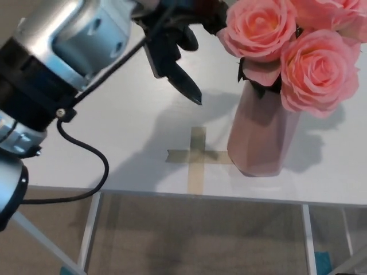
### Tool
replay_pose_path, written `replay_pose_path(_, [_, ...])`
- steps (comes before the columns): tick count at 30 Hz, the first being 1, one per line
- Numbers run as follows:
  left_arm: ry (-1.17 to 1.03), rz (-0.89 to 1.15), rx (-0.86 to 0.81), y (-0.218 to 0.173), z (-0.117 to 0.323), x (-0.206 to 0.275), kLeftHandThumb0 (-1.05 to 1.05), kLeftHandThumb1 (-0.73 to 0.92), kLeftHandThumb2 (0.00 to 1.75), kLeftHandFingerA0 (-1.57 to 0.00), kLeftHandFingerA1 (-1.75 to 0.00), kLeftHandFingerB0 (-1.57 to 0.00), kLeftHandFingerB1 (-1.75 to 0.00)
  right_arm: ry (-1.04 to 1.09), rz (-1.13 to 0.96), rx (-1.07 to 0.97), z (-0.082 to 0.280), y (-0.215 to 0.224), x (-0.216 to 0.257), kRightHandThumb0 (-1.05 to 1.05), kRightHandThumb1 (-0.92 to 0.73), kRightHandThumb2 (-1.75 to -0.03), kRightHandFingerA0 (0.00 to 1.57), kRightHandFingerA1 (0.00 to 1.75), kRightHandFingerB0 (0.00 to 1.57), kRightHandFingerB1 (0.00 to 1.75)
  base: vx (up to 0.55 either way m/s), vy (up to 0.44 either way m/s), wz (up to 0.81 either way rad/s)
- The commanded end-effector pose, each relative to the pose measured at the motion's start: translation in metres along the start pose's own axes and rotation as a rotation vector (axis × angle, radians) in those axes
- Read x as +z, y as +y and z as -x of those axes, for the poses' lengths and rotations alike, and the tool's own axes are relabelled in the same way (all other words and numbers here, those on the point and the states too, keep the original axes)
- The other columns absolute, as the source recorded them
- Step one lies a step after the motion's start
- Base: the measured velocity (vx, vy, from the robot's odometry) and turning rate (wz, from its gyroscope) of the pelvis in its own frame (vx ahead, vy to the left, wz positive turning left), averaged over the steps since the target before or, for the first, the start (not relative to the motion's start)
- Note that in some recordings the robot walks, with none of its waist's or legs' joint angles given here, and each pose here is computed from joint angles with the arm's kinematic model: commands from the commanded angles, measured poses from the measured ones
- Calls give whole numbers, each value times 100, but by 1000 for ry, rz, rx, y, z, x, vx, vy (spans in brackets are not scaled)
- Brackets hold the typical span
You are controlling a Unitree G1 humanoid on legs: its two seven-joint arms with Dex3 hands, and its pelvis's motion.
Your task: Use the left hand to pick up the rose and then lift and insert it into the pink vase.
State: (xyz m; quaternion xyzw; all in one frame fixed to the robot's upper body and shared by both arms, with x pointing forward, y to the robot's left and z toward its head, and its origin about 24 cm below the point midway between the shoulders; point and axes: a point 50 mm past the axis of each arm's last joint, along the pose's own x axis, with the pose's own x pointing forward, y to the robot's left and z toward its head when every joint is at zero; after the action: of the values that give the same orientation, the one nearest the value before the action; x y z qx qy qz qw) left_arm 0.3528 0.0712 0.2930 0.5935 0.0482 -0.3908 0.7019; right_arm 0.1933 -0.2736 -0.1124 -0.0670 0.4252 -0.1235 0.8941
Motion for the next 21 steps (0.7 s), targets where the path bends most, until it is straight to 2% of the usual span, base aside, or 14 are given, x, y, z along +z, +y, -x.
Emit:
replay_pose_path(1, [-83, 169, 104, 17, 29, -20, -67, 39, 82, 0, -2, 0, -3, 29, -9, 2, 1, -2, -7, -32, -65, -58, 70, 50, 57, 45, 0, 0, 0])
replay_pose_path(5, [-97, 182, 117, 17, 32, -22, -67, 39, 82, 0, -2, 0, -3, 30, -10, 3, 1, -2, -7, -32, -65, -58, 70, 50, 57, 45, 0, 0, 0])
replay_pose_path(6, [-148, 219, 186, 14, 43, -37, -59, 31, 79, 0, -17, 0, -14, 31, -10, 1, 1, -2, -8, -32, -65, -59, 70, 51, 58, 45, 0, 0, 0])
replay_pose_path(7, [-167, 233, 218, 12, 48, -43, -59, 31, 79, 0, -17, 0, -14, 31, -10, 1, 1, -3, -8, -32, -65, -59, 70, 51, 58, 45, 0, 0, 0])
replay_pose_path(8, [-168, 230, 244, 10, 51, -46, -78, 32, 67, -4, -15, -5, -8, 32, -6, 1, 1, -3, -8, -32, -65, -59, 71, 51, 58, 45, 0, 0, 0])
replay_pose_path(10, [-171, 230, 259, 8, 53, -47, -78, 32, 67, -4, -15, -5, -8, 33, -5, 1, 2, -3, -8, -32, -65, -59, 71, 51, 58, 45, 0, 0, 0])
replay_pose_path(11, [-177, 229, 289, 4, 56, -51, -57, 31, 79, 0, -24, 0, -17, 34, -5, -2, 2, -3, -8, -31, -65, -58, 71, 51, 59, 45, 0, 0, 0])
replay_pose_path(14, [-176, 223, 361, -11, 64, -67, -57, 31, 79, 0, -23, 0, -17, 40, -4, -11, 2, -6, -9, -32, -65, -58, 72, 51, 59, 46, 0, 0, 0])
replay_pose_path(15, [-174, 230, 372, -19, 65, -73, -77, 32, 67, -5, -20, -2, -17, 43, 1, -11, 2, -6, -10, -32, -65, -58, 72, 51, 59, 46, 0, 0, 0])
replay_pose_path(16, [-169, 238, 385, -30, 68, -79, -77, 32, 67, -5, -20, -2, -17, 48, 7, -10, 2, -6, -11, -32, -65, -58, 72, 51, 59, 46, 0, 0, 0])
replay_pose_path(17, [-160, 243, 384, -39, 70, -84, -58, 31, 79, 0, -23, 0, -20, 57, 8, -10, 3, -5, -14, -32, -65, -58, 72, 51, 59, 46, 0, 0, 0])
replay_pose_path(21, [-150, 253, 388, -59, 75, -94, -60, 32, 80, 0, -21, -2, -19, 59, 7, -7, 3, -4, -15, -32, -65, -58, 72, 51, 59, 46, 0, 0, 0])
